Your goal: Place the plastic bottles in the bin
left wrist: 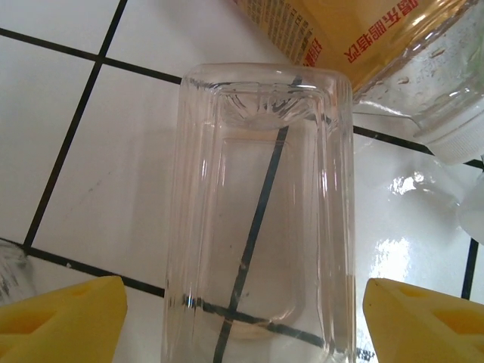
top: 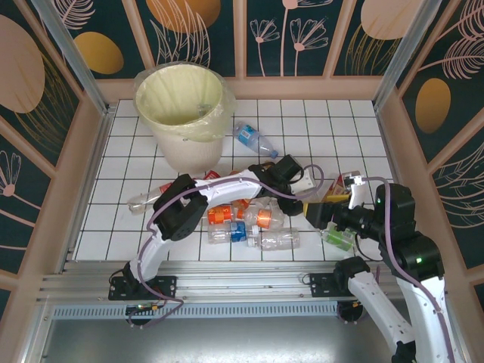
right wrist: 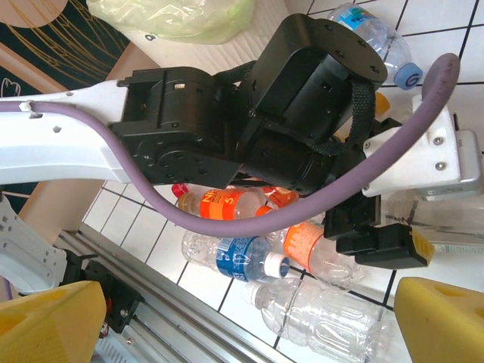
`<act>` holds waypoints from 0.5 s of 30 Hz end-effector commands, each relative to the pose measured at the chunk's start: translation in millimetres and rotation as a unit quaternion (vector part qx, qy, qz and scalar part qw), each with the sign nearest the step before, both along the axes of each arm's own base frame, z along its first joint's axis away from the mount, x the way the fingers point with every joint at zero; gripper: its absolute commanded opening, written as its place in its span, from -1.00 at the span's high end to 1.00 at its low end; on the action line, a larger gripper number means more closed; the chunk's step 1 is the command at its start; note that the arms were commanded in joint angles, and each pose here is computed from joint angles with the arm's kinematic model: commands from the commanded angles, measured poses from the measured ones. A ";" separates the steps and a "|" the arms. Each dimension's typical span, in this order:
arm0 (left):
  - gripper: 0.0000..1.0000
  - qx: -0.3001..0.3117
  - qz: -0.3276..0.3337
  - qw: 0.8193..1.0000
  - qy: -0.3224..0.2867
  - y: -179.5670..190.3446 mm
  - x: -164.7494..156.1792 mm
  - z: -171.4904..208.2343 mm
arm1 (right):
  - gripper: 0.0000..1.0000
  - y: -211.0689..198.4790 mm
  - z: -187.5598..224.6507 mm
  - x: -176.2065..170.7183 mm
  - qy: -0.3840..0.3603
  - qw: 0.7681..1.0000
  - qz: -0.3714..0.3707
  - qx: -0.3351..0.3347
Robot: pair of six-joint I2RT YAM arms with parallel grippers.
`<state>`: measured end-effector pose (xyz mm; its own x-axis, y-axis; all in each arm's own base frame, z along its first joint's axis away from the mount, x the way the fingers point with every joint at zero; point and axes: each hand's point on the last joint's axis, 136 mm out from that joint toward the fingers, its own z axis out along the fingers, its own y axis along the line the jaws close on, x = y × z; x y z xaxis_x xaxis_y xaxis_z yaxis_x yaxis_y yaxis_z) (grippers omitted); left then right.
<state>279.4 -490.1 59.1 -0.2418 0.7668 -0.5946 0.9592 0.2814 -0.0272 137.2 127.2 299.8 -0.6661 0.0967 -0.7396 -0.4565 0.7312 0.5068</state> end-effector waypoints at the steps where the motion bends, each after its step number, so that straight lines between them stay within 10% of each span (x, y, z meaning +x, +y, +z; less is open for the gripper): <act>1: -0.63 0.025 -0.015 0.999 0.011 2.8 -5.1 -14.9 | -0.97 -2.2 5.0 -1.0 -0.020 1.000 -0.001 -0.005; 15: -0.30 0.035 -0.023 0.999 0.027 -2.8 -5.7 -27.7 | -0.97 -3.9 5.3 0.3 -0.024 1.000 -0.008 -0.004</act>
